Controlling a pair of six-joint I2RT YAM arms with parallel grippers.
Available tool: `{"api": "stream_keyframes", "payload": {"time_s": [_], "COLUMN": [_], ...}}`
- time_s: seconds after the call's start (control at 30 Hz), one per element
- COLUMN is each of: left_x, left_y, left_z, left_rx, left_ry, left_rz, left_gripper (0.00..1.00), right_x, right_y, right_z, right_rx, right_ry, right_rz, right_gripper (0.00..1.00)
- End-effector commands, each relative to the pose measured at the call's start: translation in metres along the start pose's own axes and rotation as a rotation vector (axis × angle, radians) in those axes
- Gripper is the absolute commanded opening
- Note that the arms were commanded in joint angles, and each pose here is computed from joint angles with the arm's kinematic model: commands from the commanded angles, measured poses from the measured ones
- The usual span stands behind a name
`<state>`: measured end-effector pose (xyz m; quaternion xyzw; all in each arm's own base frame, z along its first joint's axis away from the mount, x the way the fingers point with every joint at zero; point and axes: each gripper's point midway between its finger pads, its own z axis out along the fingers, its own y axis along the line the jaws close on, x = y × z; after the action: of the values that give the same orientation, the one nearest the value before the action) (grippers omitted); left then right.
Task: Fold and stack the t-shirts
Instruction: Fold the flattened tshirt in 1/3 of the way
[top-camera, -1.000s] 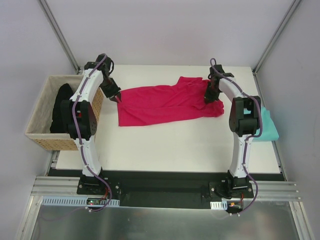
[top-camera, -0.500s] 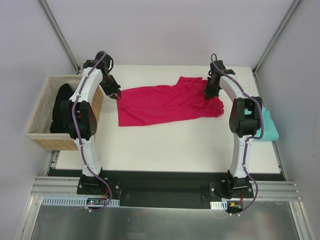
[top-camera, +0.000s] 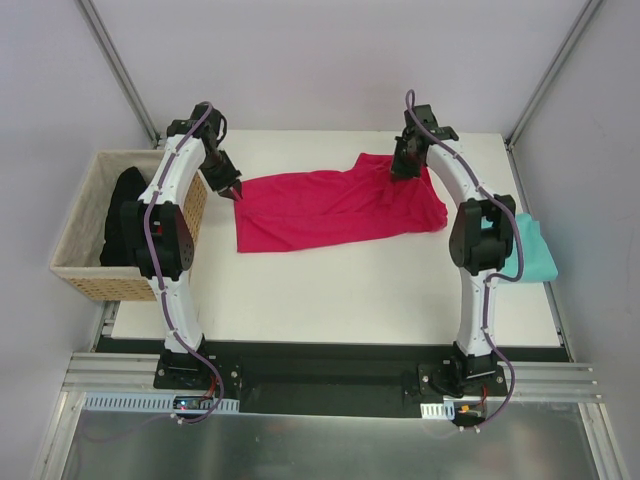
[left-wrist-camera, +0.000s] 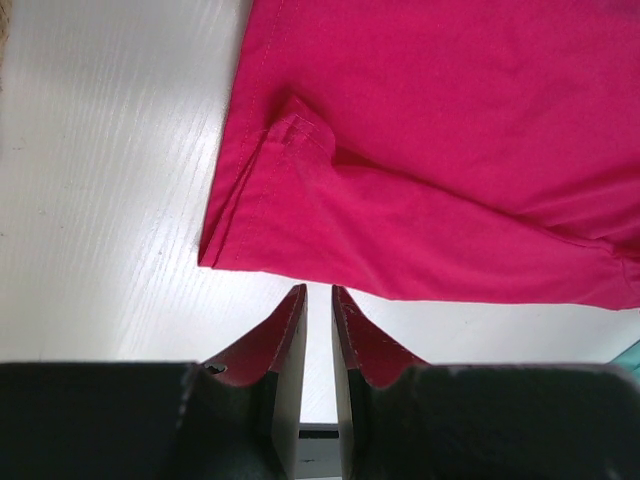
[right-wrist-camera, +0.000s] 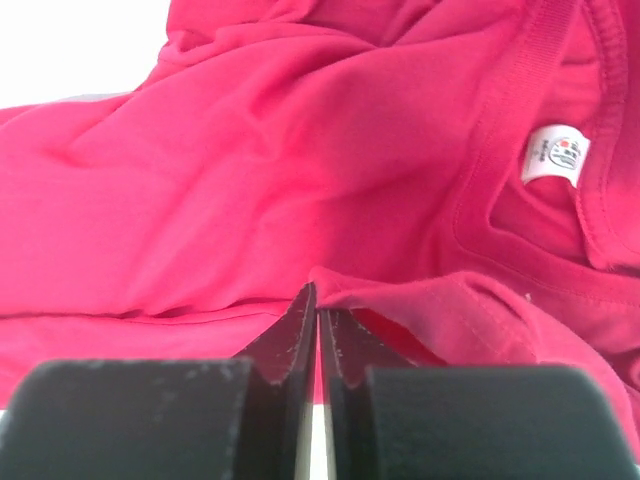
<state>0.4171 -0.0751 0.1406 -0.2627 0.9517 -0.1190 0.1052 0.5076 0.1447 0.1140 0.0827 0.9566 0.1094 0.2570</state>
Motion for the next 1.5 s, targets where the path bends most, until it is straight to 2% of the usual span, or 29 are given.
{"api": "stream_keyframes", "payload": {"time_s": [0.0,0.1,0.17,0.4,0.83,0.93,1.0,1.03,1.07,1.17,1.23,1.47], "left_x": [0.002,0.003,0.003,0.003,0.007,0.007,0.008,0.008,0.008,0.008,0.009,0.009], "left_y": [0.001,0.001,0.001,0.001,0.003,0.003,0.004,0.004,0.004,0.005,0.005,0.006], "left_z": [-0.010,-0.010,-0.009,-0.011,-0.011,-0.011,-0.011,-0.011,-0.010,-0.009,-0.009,-0.007], "left_rx": [0.006,0.007,0.008,0.010,0.006,0.006,0.005,0.005,0.004,-0.001,-0.003,-0.005], "left_ry": [0.009,0.012,0.014,0.014,0.020,0.022,0.023,0.023,0.023,0.025,0.027,0.033], "left_rz": [0.001,0.002,0.005,0.005,-0.001,-0.002,-0.004,-0.004,-0.004,-0.008,-0.010,-0.014], "left_gripper": [0.15,0.15,0.15,0.15,0.15,0.15,0.15,0.15,0.15,0.15,0.15,0.15], "right_x": [-0.006,-0.006,-0.007,-0.016,0.015,0.017,0.020,0.021,0.022,0.027,0.027,0.018], "right_y": [-0.004,-0.012,-0.014,-0.021,-0.018,-0.016,-0.016,-0.016,-0.015,-0.015,-0.014,-0.009], "right_z": [0.004,0.005,0.005,-0.003,0.009,0.010,0.012,0.013,0.013,0.016,0.016,0.013], "right_rx": [0.001,0.014,0.021,0.019,0.011,0.006,0.005,0.004,0.002,-0.001,-0.002,-0.019], "right_ry": [0.004,0.007,0.004,-0.018,0.041,0.047,0.052,0.054,0.057,0.071,0.074,0.055], "right_rz": [-0.022,-0.021,-0.023,-0.007,0.004,0.008,0.007,0.007,0.010,0.013,0.012,0.008], "right_gripper": [0.18,0.37,0.40,0.41,0.40,0.39,0.32,0.27,0.18,0.04,0.01,0.01]}}
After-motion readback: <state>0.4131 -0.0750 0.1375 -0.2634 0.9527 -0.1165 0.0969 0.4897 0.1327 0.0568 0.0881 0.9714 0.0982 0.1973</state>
